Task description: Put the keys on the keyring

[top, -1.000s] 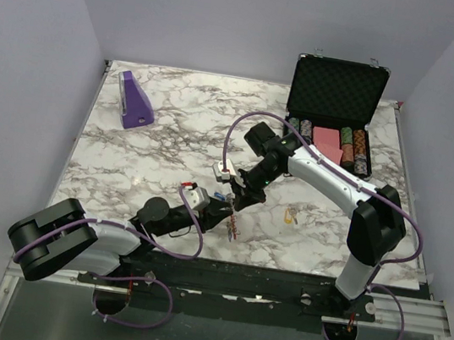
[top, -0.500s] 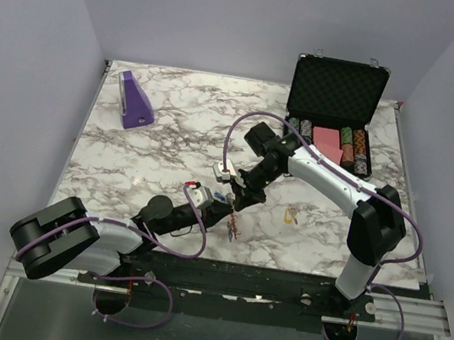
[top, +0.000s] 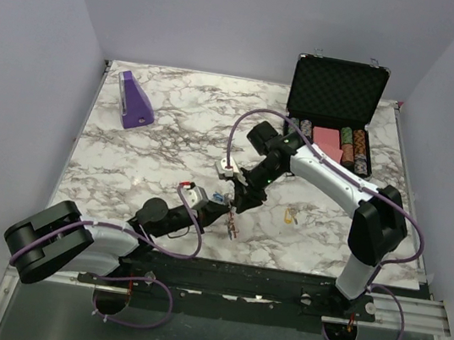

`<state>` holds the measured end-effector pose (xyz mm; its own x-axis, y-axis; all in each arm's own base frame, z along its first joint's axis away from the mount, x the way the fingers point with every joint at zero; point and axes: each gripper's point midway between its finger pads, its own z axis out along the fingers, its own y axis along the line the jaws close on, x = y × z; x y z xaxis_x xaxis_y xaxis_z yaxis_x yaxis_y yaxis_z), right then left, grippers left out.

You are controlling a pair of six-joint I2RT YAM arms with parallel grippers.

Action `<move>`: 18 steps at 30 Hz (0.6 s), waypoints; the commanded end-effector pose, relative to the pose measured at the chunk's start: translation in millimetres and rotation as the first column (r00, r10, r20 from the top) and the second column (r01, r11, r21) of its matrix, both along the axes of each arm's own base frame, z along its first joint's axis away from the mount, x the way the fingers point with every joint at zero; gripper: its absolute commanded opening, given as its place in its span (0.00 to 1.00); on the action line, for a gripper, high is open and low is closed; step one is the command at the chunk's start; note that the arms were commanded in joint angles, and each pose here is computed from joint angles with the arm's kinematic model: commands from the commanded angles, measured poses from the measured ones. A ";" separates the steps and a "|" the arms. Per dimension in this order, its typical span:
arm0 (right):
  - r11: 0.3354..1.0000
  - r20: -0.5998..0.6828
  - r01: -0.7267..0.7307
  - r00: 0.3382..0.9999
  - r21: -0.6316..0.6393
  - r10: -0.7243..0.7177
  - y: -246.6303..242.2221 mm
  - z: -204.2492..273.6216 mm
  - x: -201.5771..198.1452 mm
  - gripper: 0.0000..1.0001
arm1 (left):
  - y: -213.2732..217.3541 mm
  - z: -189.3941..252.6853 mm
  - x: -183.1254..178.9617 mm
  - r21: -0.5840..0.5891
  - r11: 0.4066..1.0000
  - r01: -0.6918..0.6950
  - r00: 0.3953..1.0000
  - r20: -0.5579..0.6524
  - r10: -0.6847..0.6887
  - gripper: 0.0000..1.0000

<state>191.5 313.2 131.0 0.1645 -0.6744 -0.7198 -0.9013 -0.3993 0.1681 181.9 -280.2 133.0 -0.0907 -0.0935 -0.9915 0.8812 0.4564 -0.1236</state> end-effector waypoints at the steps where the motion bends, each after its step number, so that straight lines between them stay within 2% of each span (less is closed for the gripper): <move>1: 0.994 -0.065 0.027 0.998 0.107 -0.020 -2.8 29.0 -3.7 0.38 | 22.1 25.6 -5.7 -0.149 0.987 -0.060 0.996 0.051 0.068 0.00; 4: 0.987 -0.098 0.037 0.995 0.156 -0.022 1.1 35.4 -7.1 0.46 | 29.3 40.0 -11.1 -0.219 0.974 -0.057 0.994 0.082 0.077 0.00; 6: 0.981 -0.129 0.041 0.992 0.188 -0.017 5.2 40.5 -10.9 0.48 | 31.2 48.4 -14.6 -0.256 0.966 -0.043 0.992 0.101 0.071 0.00; 12: 0.970 -0.170 0.080 0.985 0.230 -0.041 14.5 48.6 -9.5 0.47 | 23.8 53.4 -15.7 -0.259 0.966 -0.011 0.993 0.111 0.041 0.00; 18: 0.973 -0.168 0.123 0.982 0.195 -0.091 13.0 34.9 -0.2 0.42 | 22.3 45.0 -15.3 -0.238 0.971 -0.011 0.995 0.091 0.034 0.00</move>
<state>189.8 322.7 160.2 -0.0105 -0.5464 -0.8375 -0.9044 -0.3522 0.2411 186.1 -275.6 150.9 -0.0880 -0.1934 -0.9772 0.8591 0.4817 -0.1728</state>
